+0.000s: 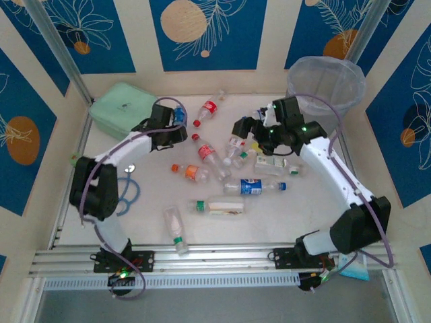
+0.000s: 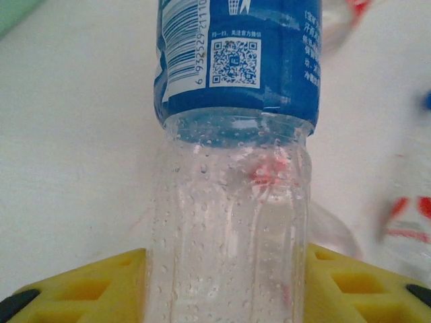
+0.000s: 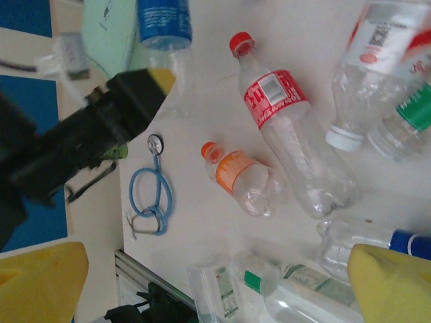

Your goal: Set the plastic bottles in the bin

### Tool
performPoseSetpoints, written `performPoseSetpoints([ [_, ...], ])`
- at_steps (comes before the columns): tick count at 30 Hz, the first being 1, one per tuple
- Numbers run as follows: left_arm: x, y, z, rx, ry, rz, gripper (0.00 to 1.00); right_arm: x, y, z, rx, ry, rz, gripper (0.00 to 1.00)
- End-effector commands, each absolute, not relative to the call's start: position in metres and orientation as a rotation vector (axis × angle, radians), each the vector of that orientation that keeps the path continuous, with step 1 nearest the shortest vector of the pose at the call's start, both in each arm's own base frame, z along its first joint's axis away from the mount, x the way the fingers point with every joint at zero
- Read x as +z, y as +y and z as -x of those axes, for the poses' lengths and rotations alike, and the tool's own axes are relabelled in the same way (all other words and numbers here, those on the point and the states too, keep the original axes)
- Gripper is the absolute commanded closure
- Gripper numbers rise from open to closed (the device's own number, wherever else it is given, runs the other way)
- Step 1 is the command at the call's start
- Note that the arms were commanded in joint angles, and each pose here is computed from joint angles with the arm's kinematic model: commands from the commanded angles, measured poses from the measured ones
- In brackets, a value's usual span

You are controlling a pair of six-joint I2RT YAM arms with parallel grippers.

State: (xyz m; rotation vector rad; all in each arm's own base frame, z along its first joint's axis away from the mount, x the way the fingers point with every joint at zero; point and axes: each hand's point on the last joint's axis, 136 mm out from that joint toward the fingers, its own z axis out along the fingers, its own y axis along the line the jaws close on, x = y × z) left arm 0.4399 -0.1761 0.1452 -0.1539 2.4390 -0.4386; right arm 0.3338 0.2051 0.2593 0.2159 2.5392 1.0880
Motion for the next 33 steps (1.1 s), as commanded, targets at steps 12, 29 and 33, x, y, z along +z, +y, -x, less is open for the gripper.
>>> performPoseSetpoints([
  [12, 0.246, -0.287, -0.300, -0.957, 2.226, -0.349, 0.64, 0.308, 0.207, -0.337, 1.248, 2.411, 0.084, 0.07],
  [29, 0.265, -0.339, -0.269, -1.058, 2.141, -0.577, 0.73, 0.293, 0.198, -0.354, 1.253, 2.481, 0.119, 0.01],
  [33, 0.269, -0.346, -0.273, -1.062, 2.139, -0.588, 0.75, 0.291, 0.190, -0.360, 1.264, 2.479, 0.073, 0.02],
])
